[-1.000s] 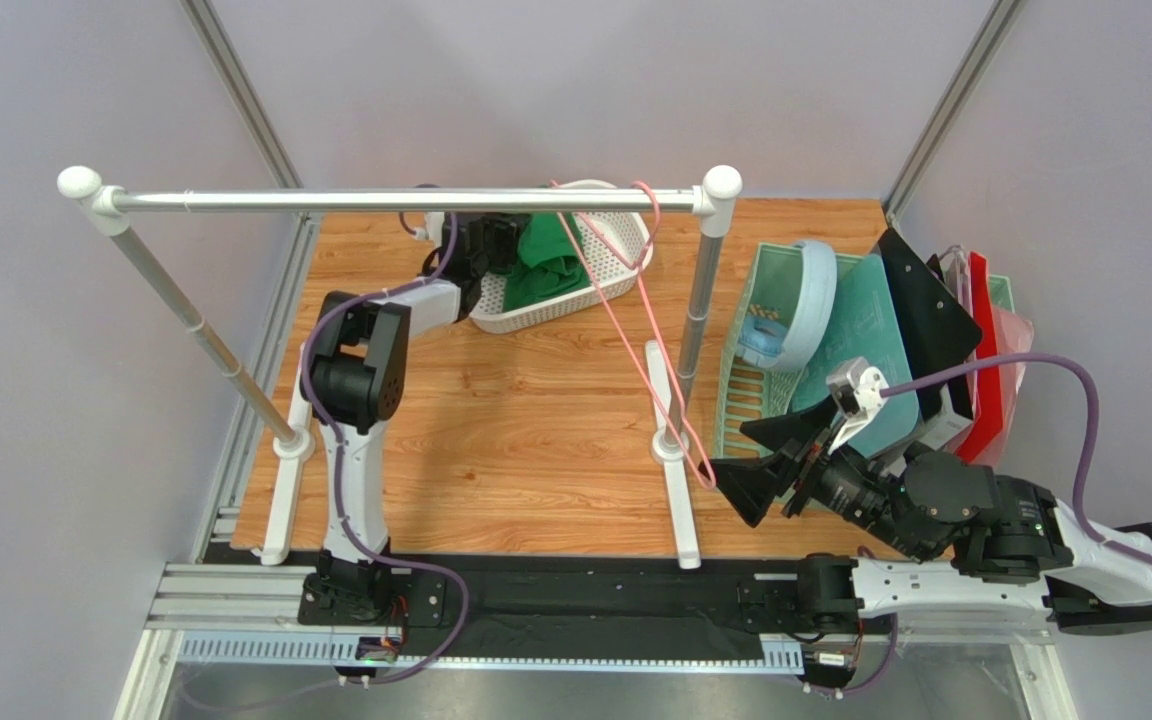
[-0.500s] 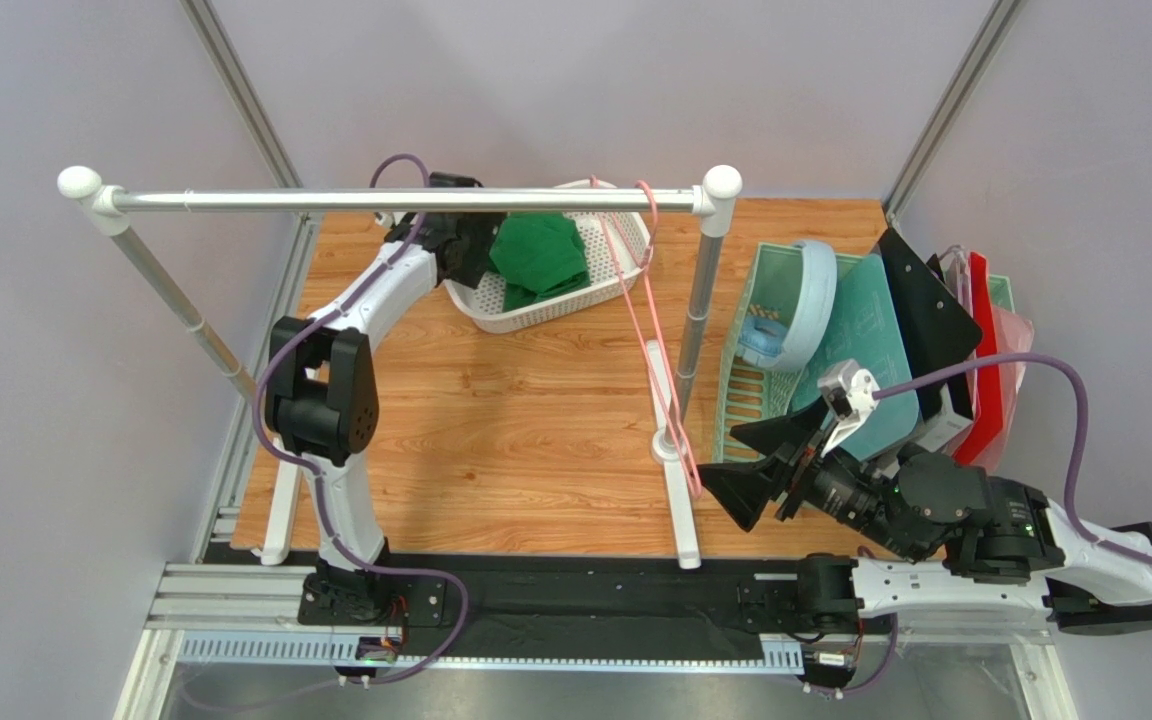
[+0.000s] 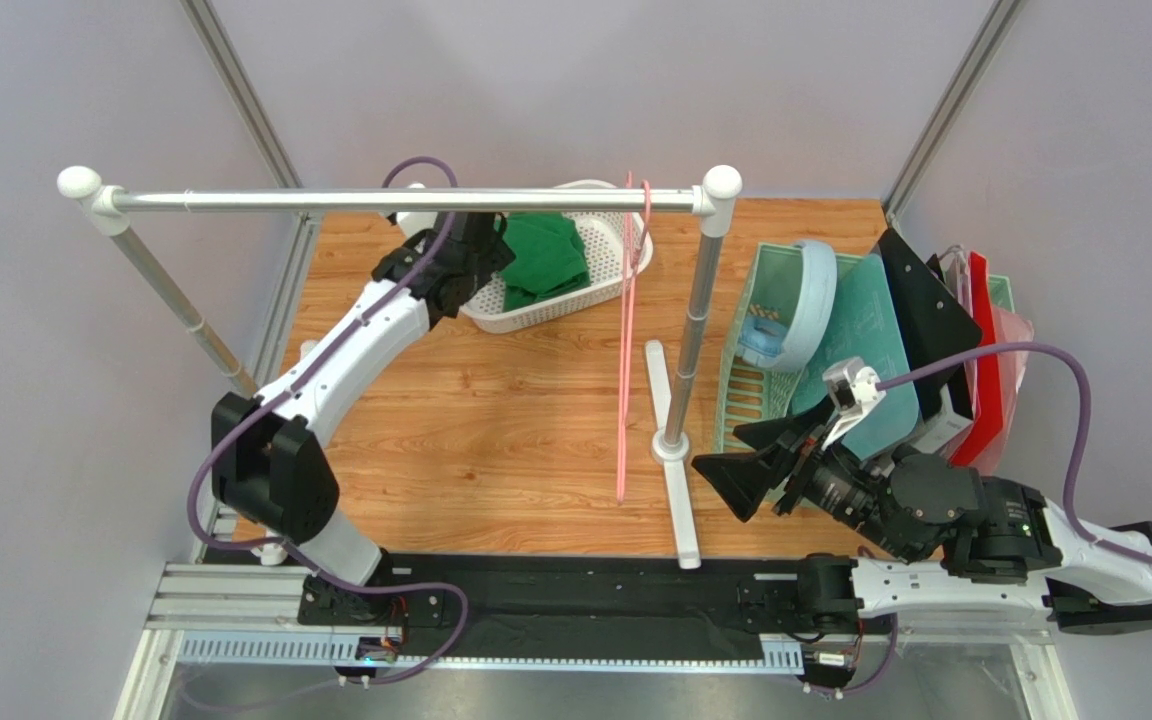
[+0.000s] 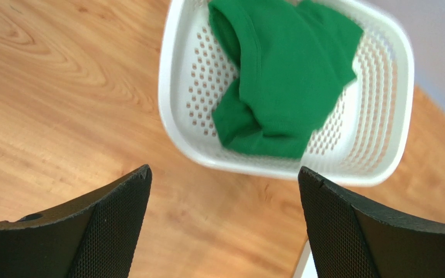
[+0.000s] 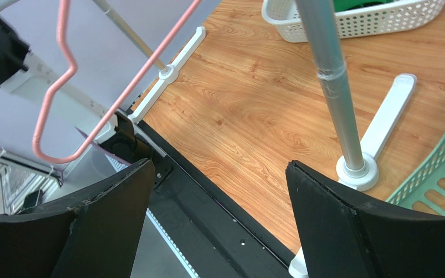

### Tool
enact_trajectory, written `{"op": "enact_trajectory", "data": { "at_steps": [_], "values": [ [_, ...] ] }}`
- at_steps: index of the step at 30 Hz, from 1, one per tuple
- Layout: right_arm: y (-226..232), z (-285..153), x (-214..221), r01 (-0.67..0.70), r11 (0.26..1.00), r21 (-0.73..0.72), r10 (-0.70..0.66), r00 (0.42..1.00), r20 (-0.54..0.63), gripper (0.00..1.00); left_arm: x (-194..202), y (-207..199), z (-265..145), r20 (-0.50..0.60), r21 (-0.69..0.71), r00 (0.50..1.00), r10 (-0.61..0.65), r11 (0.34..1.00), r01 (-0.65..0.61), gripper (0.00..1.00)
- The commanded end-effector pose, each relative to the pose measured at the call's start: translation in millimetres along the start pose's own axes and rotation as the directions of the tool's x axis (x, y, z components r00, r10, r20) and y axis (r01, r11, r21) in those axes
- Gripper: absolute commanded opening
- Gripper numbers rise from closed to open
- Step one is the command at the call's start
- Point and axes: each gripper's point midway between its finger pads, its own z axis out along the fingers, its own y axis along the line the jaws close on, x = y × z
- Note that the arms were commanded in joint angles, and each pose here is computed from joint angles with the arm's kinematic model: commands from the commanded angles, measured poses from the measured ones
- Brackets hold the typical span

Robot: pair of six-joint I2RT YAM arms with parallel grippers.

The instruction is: Remove the tank top from the hanger

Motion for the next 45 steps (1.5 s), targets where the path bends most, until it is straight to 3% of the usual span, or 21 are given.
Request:
{"op": "enact_trajectory", "data": {
  "at_steps": [1, 4, 7, 8, 9, 11, 12, 14, 16, 17, 20, 24, 29, 36, 45],
  "values": [
    [-22.9, -5.8, -0.6, -0.127, 0.986, 0.109, 0.123, 0.992, 0.038, 0.9, 43.4, 7.6, -46.9, -0.006, 0.066, 0.939, 0.344, 0.937, -0.343, 0.99],
    [-40.8, -12.1, 3.6, -0.198, 0.965, 0.172, 0.189, 0.98, 0.064, 0.9, 87.4, 20.0, -81.4, -0.069, 0.213, 0.904, 0.422, 0.891, -0.4, 0.99],
    [-56.3, -16.1, 9.4, -0.266, 0.942, 0.204, 0.249, 0.963, 0.106, 0.91, 116.1, 31.7, -117.8, -0.08, 0.409, 0.913, 0.4, 0.849, -0.336, 0.99],
    [-57.9, -16.3, 11.5, -0.279, 0.939, 0.202, 0.261, 0.959, 0.111, 0.91, 106.9, 33.3, -139.9, -0.061, 0.492, 0.936, 0.348, 0.826, -0.275, 0.99],
    [-59.6, -18.0, 11.3, -0.303, 0.934, 0.187, 0.283, 0.951, 0.126, 0.91, 136.4, 52.8, -141.5, -0.128, 0.546, 0.916, 0.38, 0.798, -0.255, 0.99],
    [-63.6, -13.9, 25.1, -0.311, 0.932, 0.187, 0.292, 0.949, 0.121, 0.91, 126.2, 47.7, -175.0, -0.102, 0.695, 0.955, 0.28, 0.706, -0.132, 0.99],
    [-60.6, -12.1, 23.8, -0.338, 0.927, 0.162, 0.318, 0.938, 0.14, 0.91, 153.6, 62.2, -177.4, -0.147, 0.745, 0.935, 0.324, 0.657, -0.11, 0.99],
    [-61.2, -5.9, 40.2, -0.33, 0.935, 0.131, 0.313, 0.94, 0.132, 0.92, 144.0, 61.5, -202.6, -0.133, 0.829, 0.96, 0.247, 0.559, -0.029, 0.99],
    [-49.9, -0.5, 36.7, -0.366, 0.93, 0.04, 0.355, 0.919, 0.171, 0.96, 160.5, 71.5, -214.6, -0.145, 0.88, 0.945, 0.295, 0.475, -0.013, 0.99],
    [-48.2, 8.8, 57.8, -0.292, 0.956, 0.024, 0.286, 0.948, 0.138, 1.0, 161.5, 76.3, -225.6, -0.138, 0.906, 0.944, 0.299, 0.422, -0.001, 0.99],
    [-26.9, 20.0, 59.1, -0.295, 0.948, -0.118, 0.313, 0.931, 0.187, 1.0, 164.7, 84.6, -241.6, -0.113, 0.947, 0.949, 0.293, 0.32, 0.015, 0.99],
    [-21.3, 43.5, 91.3, -0.238, 0.95, -0.2, 0.284, 0.927, 0.244, 1.0, 167.8, 90.1, -256.8, -0.107, 0.98, 0.965, 0.241, 0.187, 0.062, 0.99],
    [-33.1, 55.2, 121.4, -0.225, 0.954, -0.2, 0.274, 0.925, 0.264, 1.0, 173.1, 101.2, -271.4, -0.097, 0.995, 0.977, 0.19, 0.037, 0.091, 0.99],
    [-62.7, 63.3, 150.3, -0.275, 0.958, -0.082, 0.287, 0.925, 0.25, 1.0, 195.5, 104.0, -266.5, -0.123, 0.992, 0.961, 0.248, 0.0, 0.126, 0.99],
    [-113.7, 64.4, 184.7, -0.346, 0.923, 0.166, 0.303, 0.923, 0.238, 1.0, 211.7, 113.0, -256.0, -0.149, 0.989, 0.94, 0.307, 0.054, 0.139, 0.99]
  ]
}}
